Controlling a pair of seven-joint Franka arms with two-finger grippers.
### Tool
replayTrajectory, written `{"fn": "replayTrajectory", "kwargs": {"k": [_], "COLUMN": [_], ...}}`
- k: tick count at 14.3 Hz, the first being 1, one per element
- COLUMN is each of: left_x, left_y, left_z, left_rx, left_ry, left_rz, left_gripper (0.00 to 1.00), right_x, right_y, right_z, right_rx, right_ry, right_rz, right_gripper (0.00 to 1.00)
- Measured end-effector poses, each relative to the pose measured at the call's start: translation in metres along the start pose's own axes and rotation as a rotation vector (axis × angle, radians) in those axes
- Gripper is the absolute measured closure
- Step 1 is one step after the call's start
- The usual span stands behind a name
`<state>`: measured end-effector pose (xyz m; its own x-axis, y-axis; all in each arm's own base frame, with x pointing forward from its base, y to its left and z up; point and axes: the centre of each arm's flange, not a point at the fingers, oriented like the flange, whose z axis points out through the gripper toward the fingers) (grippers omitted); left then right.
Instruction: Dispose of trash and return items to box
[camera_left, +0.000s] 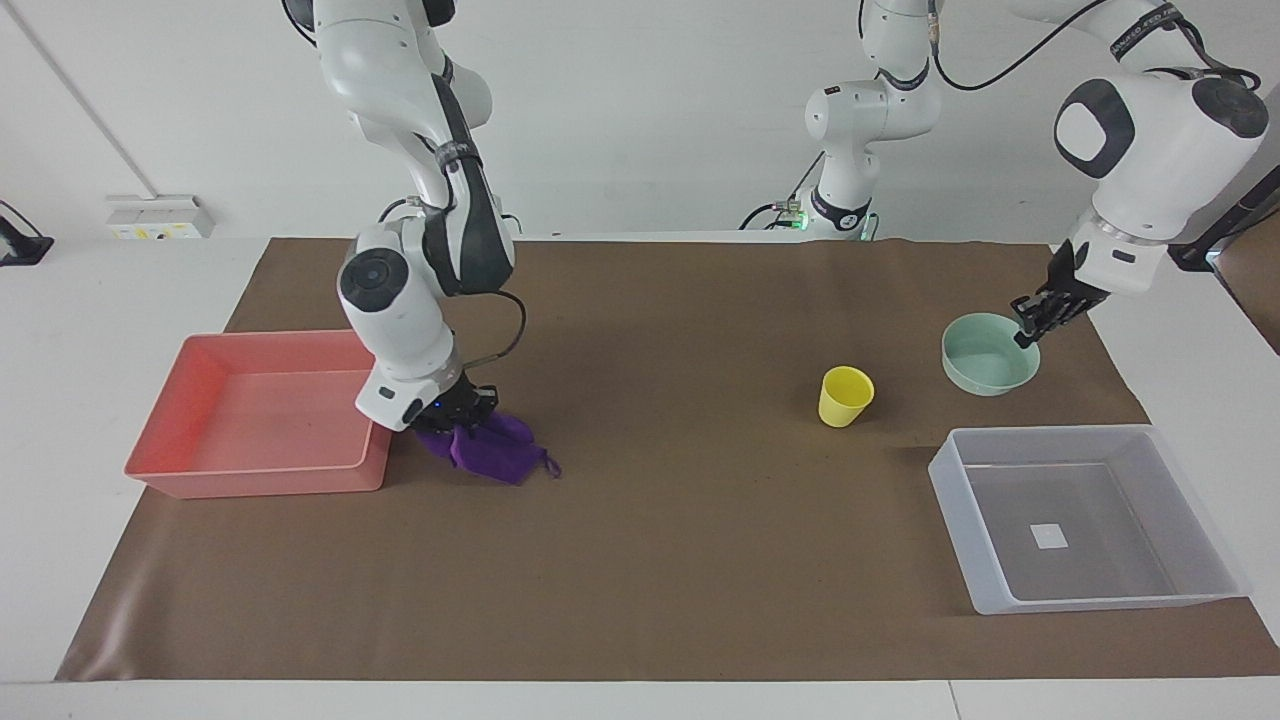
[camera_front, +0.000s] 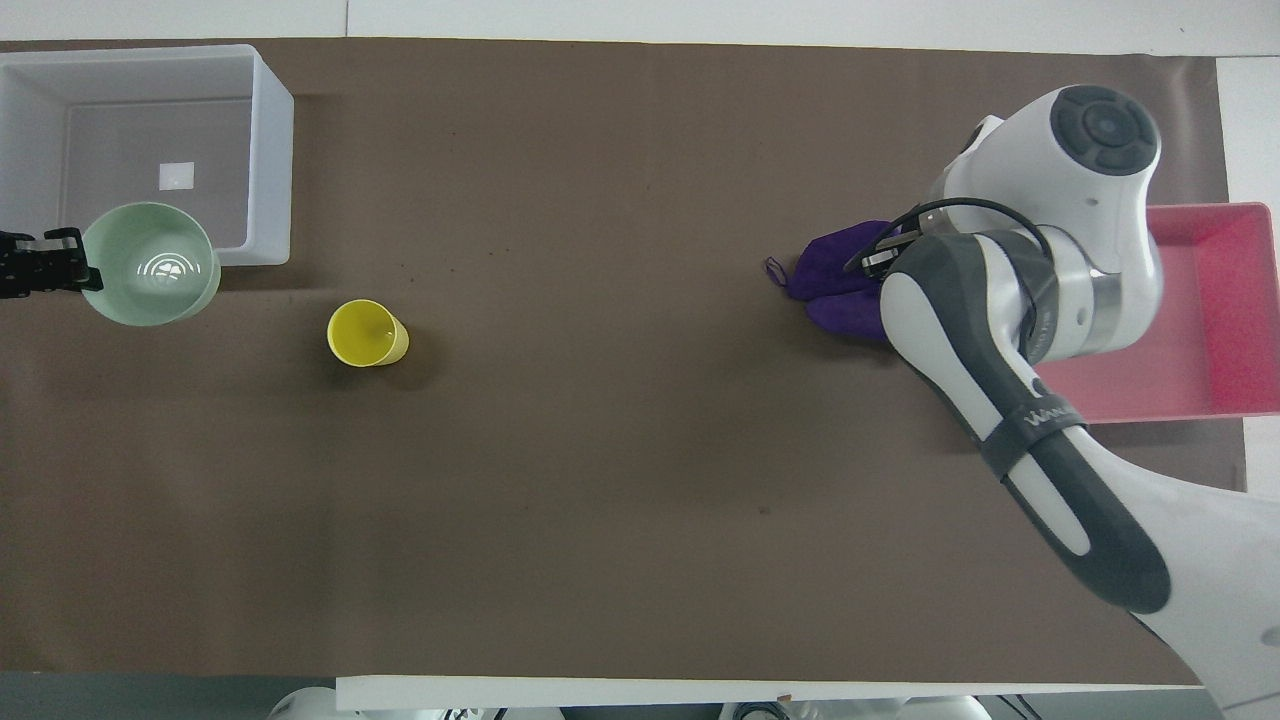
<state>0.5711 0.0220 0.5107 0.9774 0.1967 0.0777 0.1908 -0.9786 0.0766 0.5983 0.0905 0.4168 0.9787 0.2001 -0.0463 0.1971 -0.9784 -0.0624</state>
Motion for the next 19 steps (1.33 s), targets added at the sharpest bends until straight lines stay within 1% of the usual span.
{"fn": "replayTrajectory", "kwargs": {"k": [2, 5, 7, 10, 12, 14, 17, 19], "left_x": [0.04, 0.087, 0.105, 0.112, 0.112, 0.111, 0.112, 0.116], "left_y": [0.001, 0.002, -0.01, -0.023, -0.026, -0.026, -0.028, -0.031], "left_z": [0.012, 0.044, 0.072, 0.103, 0.109, 0.112, 0.128, 0.143], "left_rx": [-0.01, -0.01, -0.008, -0.001, 0.001, 0.001, 0.003, 0.005], "left_ry": [0.03, 0.062, 0.099, 0.083, 0.073, 0.07, 0.08, 0.103], "left_rz": [-0.013, -0.028, -0.048, -0.068, -0.071, -0.072, -0.075, -0.079], "left_gripper": [0.97, 0.97, 0.97, 0.97, 0.97, 0.97, 0.97, 0.97], "right_x": [-0.014, -0.038, -0.055, -0.071, -0.081, -0.094, -0.109, -0.118], "right_y": [0.006, 0.029, 0.056, 0.088, 0.117, 0.154, 0.19, 0.206], "right_z": [-0.047, -0.095, -0.117, -0.136, -0.137, -0.128, -0.097, -0.067], "right_rx": [0.008, 0.01, -0.015, -0.101, -0.117, -0.111, -0.106, -0.103], "right_ry": [0.001, 0.016, 0.023, 0.034, 0.023, 0.008, 0.004, 0.002], "right_rz": [0.01, 0.048, 0.082, 0.111, 0.14, 0.129, 0.152, 0.179], "right_gripper": [0.9, 0.9, 0.9, 0.9, 0.9, 0.9, 0.9, 0.9]}}
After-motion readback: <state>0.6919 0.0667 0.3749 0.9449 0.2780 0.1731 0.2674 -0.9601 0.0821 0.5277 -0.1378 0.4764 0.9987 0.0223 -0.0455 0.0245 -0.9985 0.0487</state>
